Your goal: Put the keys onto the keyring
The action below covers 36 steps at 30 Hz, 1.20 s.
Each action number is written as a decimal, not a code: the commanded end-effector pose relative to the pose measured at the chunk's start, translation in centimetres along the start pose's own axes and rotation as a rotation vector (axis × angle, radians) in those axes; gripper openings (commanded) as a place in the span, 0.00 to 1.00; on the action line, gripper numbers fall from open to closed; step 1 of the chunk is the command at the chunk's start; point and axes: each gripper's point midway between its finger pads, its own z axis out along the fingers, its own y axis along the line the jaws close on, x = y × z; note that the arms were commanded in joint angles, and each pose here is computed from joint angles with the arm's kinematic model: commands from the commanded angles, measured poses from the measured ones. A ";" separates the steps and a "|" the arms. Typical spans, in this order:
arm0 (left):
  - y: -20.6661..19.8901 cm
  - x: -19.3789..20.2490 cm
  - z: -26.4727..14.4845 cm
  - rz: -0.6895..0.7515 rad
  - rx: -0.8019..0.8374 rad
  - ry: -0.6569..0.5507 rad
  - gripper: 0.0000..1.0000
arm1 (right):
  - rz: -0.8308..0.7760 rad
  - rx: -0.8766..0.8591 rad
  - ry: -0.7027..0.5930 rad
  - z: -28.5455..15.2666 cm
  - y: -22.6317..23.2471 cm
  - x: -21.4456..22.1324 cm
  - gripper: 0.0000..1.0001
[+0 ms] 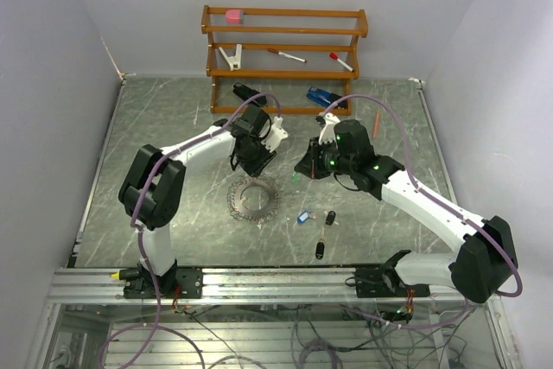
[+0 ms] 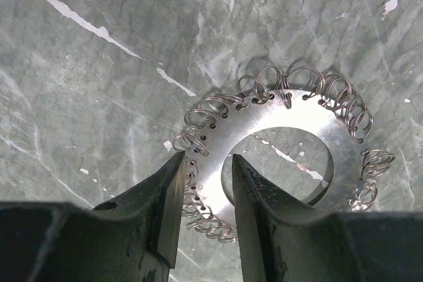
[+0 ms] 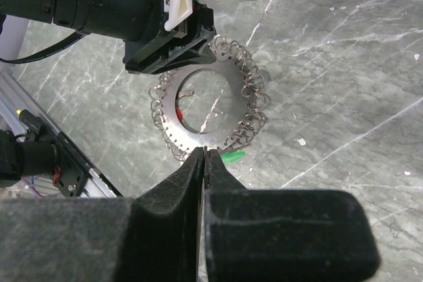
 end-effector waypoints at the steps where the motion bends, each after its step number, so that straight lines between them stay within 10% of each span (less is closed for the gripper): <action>1: 0.0 0.2 0.8 -0.018 -0.019 0.024 0.45 | -0.006 -0.002 -0.029 -0.6 0.0 -0.6 0.00; 36: 0.4 1.9 3.2 -0.069 -0.062 0.085 0.36 | -0.002 0.003 -0.033 -0.8 -0.7 -0.8 0.00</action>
